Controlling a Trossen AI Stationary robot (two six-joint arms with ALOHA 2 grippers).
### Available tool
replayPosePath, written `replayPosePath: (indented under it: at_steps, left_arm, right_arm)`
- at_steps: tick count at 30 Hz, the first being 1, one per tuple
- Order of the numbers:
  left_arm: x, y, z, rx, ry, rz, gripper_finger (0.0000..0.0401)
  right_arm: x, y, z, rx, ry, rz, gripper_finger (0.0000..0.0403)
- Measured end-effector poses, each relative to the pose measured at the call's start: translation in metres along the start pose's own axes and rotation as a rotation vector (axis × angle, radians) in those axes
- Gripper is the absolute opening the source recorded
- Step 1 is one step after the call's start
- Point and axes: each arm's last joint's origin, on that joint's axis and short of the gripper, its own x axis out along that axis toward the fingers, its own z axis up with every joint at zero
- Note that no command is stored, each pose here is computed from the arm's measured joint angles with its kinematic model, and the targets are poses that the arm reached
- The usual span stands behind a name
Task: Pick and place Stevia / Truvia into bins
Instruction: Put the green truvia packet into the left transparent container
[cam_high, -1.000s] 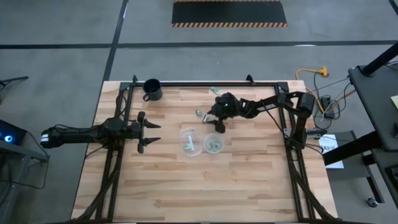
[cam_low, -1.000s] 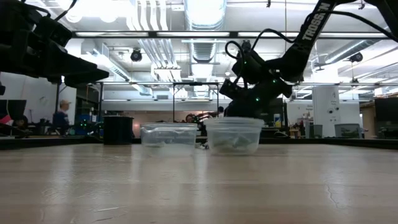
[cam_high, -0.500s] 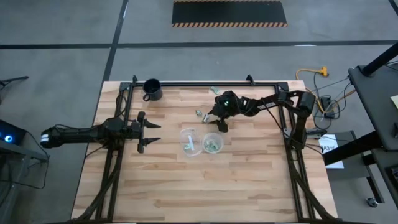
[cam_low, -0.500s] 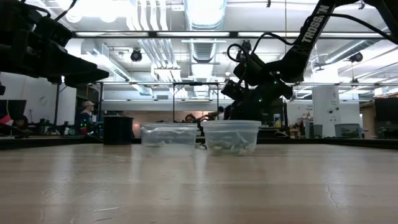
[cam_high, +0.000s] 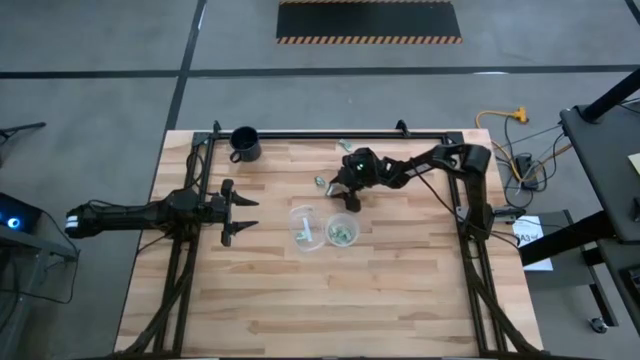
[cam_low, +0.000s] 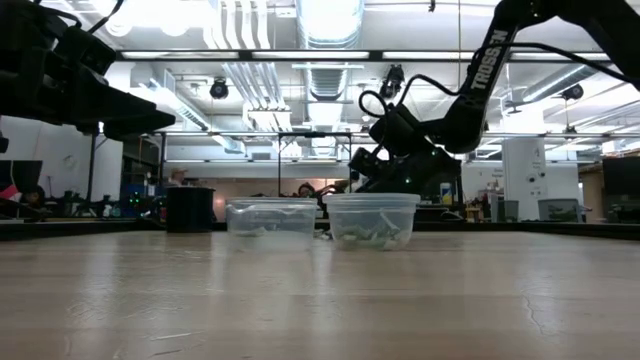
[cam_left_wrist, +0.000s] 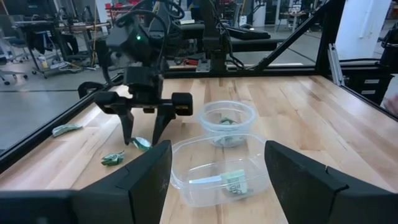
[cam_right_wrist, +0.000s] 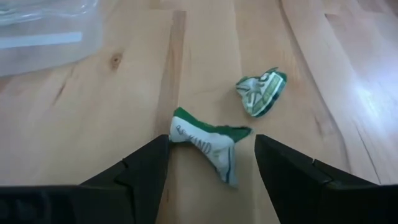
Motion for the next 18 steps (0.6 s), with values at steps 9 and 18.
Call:
replayPosePath:
  at_steps: [9, 18]
  left_arm:
    - [0.0, 0.0, 0.0, 0.0, 0.0, 0.0, 0.024]
    - [0.0, 0.0, 0.0, 0.0, 0.0, 0.0, 0.024]
  right_arm:
    - [0.009, -0.003, -0.001, 0.035, -0.006, -0.001, 0.0217]
    - [0.009, -0.003, 0.0, 0.008, 0.002, 0.008, 0.0047]
